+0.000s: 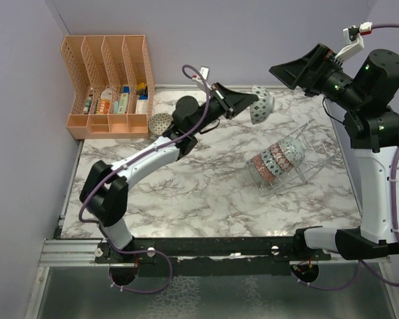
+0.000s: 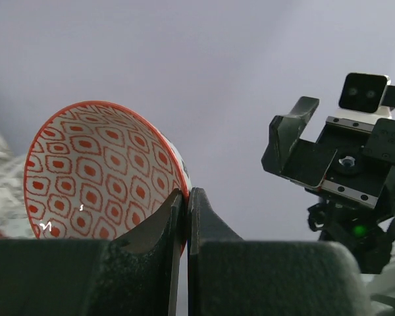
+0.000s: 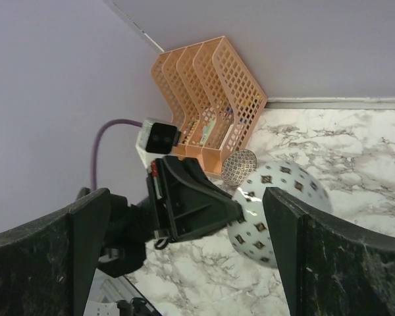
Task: Load the bowls into the dish rack
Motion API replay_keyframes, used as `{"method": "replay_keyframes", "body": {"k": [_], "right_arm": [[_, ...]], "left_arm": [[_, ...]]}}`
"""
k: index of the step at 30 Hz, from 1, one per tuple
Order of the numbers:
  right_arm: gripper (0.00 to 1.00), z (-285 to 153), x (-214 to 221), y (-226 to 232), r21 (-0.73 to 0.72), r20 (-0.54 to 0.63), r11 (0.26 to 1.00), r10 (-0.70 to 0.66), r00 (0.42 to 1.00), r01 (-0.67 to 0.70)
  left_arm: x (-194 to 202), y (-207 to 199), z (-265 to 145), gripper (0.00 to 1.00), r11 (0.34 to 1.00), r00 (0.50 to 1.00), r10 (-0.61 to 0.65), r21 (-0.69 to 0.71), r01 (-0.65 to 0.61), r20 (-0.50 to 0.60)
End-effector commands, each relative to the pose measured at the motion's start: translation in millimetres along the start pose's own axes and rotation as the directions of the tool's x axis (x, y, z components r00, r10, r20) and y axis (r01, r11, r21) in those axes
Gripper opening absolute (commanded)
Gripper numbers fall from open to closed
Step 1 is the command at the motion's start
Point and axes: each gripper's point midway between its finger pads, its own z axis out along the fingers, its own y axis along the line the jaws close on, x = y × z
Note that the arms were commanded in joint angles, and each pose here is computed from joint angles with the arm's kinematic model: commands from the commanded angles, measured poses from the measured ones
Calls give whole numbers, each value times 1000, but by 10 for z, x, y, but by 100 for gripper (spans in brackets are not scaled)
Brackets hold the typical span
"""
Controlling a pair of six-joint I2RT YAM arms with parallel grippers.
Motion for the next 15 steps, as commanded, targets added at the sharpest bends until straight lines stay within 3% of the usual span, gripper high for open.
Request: {"method": "replay_keyframes", "body": {"k": [1, 7, 15], "right_arm": [[99, -126, -93, 101, 2, 47, 1000, -13, 999, 13], [99, -248, -106, 111, 33, 65, 999, -35, 997, 33], [99, -312, -53, 95, 52, 44, 997, -55, 998, 53]], "left_arm": [[177, -506, 172, 0, 906, 951, -310, 302, 298, -9], [499, -347, 411, 0, 815, 873, -486, 344, 467, -35], [770, -283, 619, 0, 734, 795, -604, 351, 581, -53]]}}
